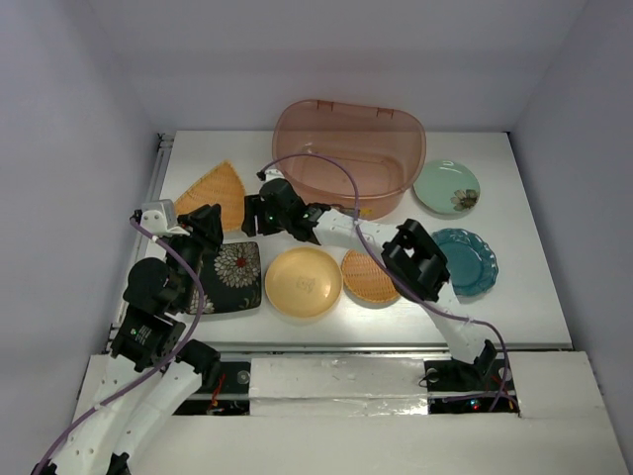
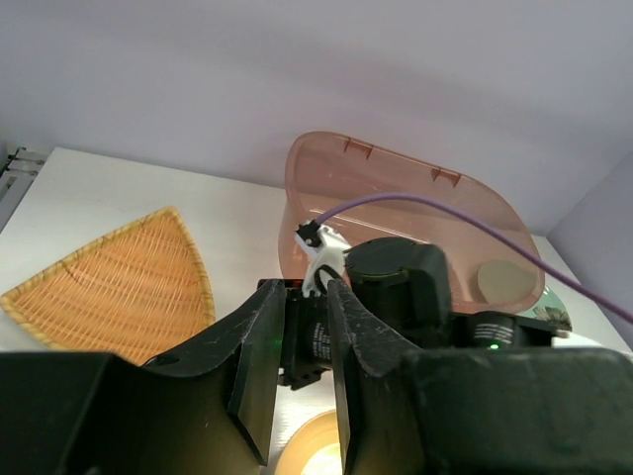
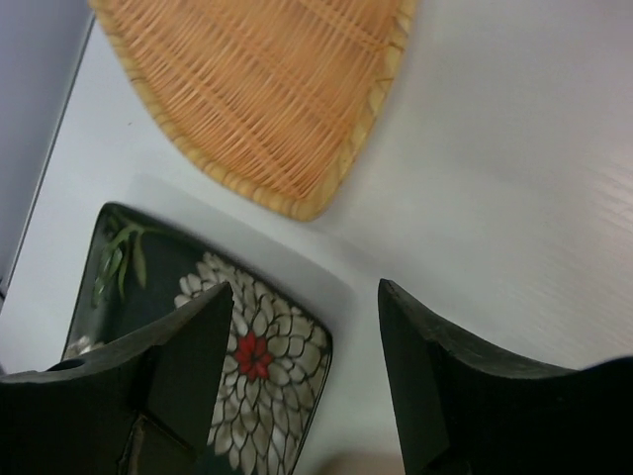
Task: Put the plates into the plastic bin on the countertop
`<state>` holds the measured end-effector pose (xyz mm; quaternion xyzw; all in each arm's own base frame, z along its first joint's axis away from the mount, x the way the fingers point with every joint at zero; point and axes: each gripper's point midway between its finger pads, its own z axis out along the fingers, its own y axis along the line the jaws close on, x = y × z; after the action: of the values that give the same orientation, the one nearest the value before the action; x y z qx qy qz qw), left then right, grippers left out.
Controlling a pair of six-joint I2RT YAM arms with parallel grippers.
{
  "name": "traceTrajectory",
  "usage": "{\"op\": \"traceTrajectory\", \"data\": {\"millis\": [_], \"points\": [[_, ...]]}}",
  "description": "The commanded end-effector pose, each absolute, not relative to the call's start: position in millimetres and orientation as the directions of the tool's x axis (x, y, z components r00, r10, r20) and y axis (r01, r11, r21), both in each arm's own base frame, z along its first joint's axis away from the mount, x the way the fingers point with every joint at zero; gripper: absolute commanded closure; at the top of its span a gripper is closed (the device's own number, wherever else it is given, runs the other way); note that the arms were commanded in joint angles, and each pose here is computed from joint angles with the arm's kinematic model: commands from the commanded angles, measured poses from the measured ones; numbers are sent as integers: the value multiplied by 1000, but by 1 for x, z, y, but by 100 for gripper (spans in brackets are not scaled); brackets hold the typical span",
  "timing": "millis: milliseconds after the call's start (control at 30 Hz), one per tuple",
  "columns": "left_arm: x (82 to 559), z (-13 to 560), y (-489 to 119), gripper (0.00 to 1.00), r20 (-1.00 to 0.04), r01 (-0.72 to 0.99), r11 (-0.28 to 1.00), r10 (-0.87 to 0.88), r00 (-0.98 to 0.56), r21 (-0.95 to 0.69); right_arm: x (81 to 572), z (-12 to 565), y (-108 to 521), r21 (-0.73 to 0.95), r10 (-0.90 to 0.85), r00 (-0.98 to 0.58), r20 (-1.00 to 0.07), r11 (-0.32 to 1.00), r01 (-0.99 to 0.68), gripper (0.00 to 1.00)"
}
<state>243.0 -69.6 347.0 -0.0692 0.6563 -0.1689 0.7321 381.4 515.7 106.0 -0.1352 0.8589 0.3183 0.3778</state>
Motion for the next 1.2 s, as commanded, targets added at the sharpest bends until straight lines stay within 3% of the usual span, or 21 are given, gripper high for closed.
{"op": "traceTrajectory", "data": {"millis": [0,200,467,833,1100,1133,1167], "points": [[244,354,-71,78,-927,174,926,-358,111,-336,399,126,528,496,125,-658,-742,764,-414,34],[247,351,-76,77,-930,186,924,-356,94,-335,407,125,534,581,271,-655,-705,751,-315,34],[238,360,-77,77,-919,223,911,-377,115,-346,402,97,567,682,290,-762,-579,685,-258,37],[230,368,-81,77,-905,273,893,-404,134,-358,412,87,576,776,410,-784,-467,614,-141,46],[225,372,-80,77,-898,289,886,-415,148,-362,413,87,579,819,462,-780,-423,564,-110,67],[225,373,-80,77,-897,289,886,-416,149,-362,412,84,578,821,462,-783,-417,561,-106,71],[224,374,-80,77,-896,290,885,-417,152,-363,411,86,579,825,463,-783,-416,555,-110,82]]}}
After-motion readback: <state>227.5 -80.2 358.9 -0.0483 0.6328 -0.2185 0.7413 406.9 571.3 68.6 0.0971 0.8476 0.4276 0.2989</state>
